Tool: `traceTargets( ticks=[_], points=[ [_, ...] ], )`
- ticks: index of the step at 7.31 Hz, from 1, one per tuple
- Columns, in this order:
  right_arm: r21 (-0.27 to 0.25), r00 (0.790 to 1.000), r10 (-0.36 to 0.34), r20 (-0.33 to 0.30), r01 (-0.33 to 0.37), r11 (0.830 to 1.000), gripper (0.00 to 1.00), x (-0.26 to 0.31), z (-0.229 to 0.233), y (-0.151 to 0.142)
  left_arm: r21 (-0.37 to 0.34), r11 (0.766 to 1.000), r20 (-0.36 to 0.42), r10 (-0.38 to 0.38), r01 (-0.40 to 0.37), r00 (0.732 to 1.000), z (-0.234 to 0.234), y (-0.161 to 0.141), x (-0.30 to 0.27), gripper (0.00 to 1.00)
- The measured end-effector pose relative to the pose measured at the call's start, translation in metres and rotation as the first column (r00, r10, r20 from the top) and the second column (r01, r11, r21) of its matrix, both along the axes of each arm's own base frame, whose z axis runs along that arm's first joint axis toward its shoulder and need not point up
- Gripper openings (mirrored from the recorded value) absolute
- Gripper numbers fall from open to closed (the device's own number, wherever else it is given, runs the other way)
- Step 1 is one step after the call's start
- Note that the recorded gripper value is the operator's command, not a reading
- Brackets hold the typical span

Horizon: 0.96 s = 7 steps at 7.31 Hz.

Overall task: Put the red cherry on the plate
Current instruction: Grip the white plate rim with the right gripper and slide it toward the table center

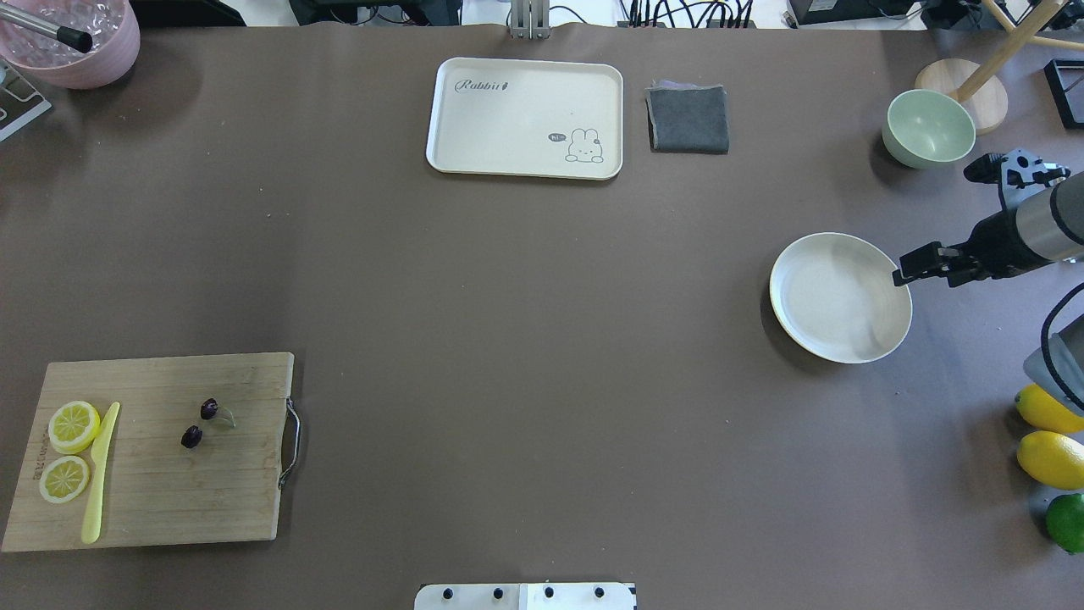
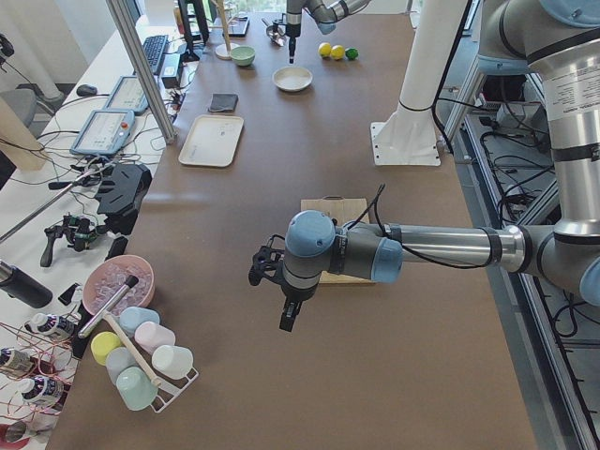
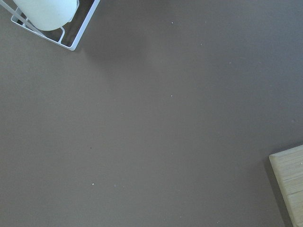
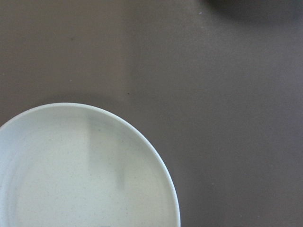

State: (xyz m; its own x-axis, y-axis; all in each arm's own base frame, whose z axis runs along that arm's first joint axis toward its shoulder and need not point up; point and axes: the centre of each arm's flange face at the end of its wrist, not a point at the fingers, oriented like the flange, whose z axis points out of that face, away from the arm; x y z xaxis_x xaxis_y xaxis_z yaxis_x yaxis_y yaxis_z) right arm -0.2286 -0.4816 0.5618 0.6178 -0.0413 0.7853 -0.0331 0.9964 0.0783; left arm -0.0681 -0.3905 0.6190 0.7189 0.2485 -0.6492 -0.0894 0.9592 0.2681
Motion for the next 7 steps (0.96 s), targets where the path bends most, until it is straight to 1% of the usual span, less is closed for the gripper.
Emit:
traceTargets(
  ticks=[1,2,3,4,5,6,7],
  points=[
    [-0.004,1.0,-0.018,-0.004,0.018,1.0,0.71,-0.012,0.003,0.001,-0.001,1.0,0.0,-0.001,0.001,1.0,0.0,0.0,0.0,0.98],
    [-0.007,1.0,-0.026,-0.007,0.026,1.0,0.54,-0.018,0.005,0.0,-0.002,1.0,0.0,-0.002,0.002,1.0,0.001,0.0,-0.001,0.98],
    [-0.01,1.0,-0.028,-0.011,0.028,1.0,0.29,-0.021,0.007,0.0,-0.002,1.0,0.0,-0.003,0.003,1.0,0.001,0.0,-0.001,0.98],
    [-0.015,0.999,-0.028,-0.015,0.028,0.999,0.01,-0.021,0.01,-0.001,-0.003,1.0,0.0,-0.003,0.003,1.0,0.001,0.0,-0.001,0.98],
    [-0.019,0.999,-0.028,-0.018,0.028,0.999,0.0,-0.022,0.013,-0.001,-0.003,1.0,-0.001,-0.002,0.002,1.0,0.001,0.0,-0.001,0.98],
    [-0.023,0.999,-0.03,-0.018,0.03,0.999,0.0,-0.022,0.014,-0.001,-0.014,1.0,-0.019,-0.006,0.006,1.0,0.001,0.001,0.001,0.98],
    [-0.023,0.999,-0.033,-0.01,0.033,0.999,0.0,-0.024,0.01,-0.002,-0.047,0.998,-0.066,-0.033,0.03,0.997,-0.002,0.001,0.004,0.98]
  ],
)
